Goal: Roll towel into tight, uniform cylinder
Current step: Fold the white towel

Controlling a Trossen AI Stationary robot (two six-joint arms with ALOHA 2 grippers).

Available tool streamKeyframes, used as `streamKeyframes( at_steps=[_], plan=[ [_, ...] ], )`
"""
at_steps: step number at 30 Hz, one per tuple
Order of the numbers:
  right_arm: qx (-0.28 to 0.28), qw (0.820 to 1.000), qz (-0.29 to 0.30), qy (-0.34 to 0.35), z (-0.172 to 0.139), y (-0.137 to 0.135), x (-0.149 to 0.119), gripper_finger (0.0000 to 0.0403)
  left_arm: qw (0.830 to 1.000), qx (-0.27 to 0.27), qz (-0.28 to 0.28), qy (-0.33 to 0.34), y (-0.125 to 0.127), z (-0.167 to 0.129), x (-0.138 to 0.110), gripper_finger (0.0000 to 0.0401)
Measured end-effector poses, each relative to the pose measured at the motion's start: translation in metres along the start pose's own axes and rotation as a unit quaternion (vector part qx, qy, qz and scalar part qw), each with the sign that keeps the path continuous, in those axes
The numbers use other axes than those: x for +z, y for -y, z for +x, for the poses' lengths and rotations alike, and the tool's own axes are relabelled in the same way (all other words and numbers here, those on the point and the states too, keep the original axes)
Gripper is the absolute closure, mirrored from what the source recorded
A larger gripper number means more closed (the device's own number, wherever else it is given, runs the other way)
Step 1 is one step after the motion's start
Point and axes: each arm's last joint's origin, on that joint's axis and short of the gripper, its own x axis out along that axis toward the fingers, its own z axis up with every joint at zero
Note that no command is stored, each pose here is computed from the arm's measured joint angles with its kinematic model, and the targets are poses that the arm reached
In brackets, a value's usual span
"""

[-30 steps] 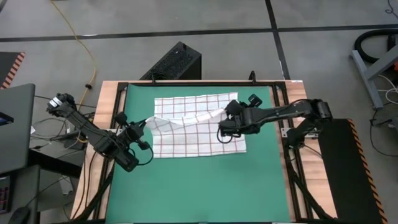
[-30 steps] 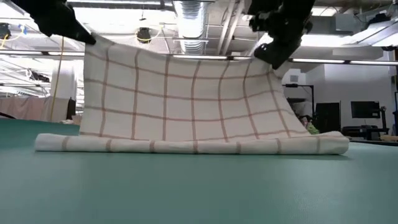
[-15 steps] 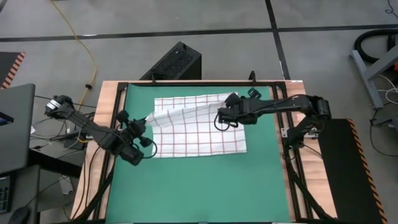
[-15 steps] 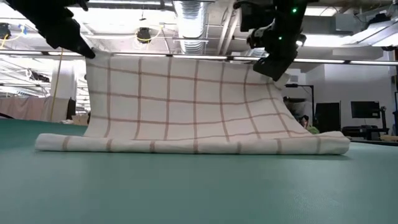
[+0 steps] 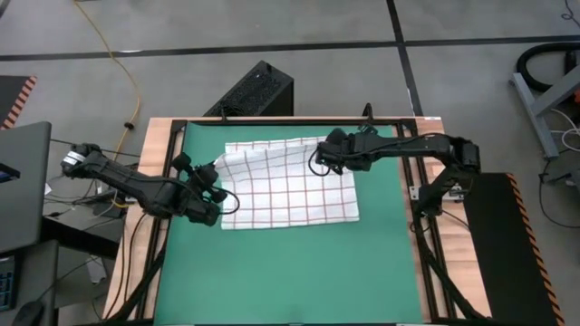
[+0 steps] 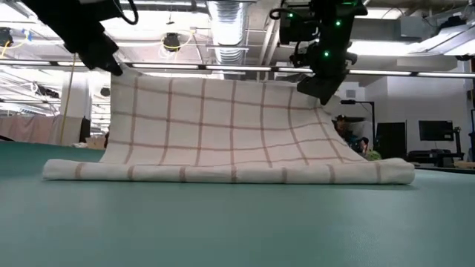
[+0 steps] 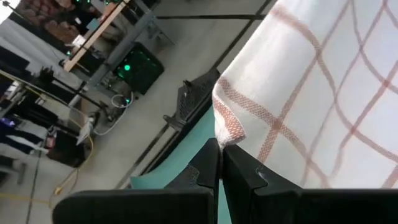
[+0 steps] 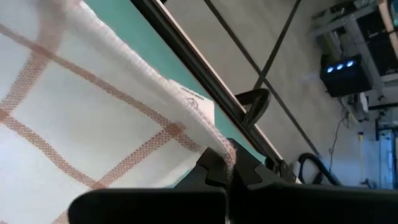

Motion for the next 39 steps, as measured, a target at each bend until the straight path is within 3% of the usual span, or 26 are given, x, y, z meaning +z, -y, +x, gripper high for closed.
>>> streamKeyframes(
  at_steps=[8, 18, 27, 39],
  plan=[
    [0.015, 1.0, 0.01, -0.01, 0.008, 0.004, 0.004, 0.0395, 1.0, 0.006, 0.013, -0.025, 0.013, 0.029, -0.022, 0.0401],
    [0.038, 0.999, 0.035, -0.006, 0.023, 0.012, 0.016, 0.0395, 0.998, 0.017, 0.018, -0.061, 0.011, 0.05, -0.034, 0.0401],
    [0.037, 0.998, 0.04, -0.02, 0.04, 0.016, 0.021, 0.0395, 0.998, 0.013, 0.026, -0.05, 0.014, 0.073, -0.037, 0.0401],
    [0.018, 0.994, -0.068, -0.085, 0.102, -0.042, 0.015, 0.0395, 0.997, -0.008, 0.029, -0.069, 0.009, 0.083, -0.035, 0.0401]
  ],
)
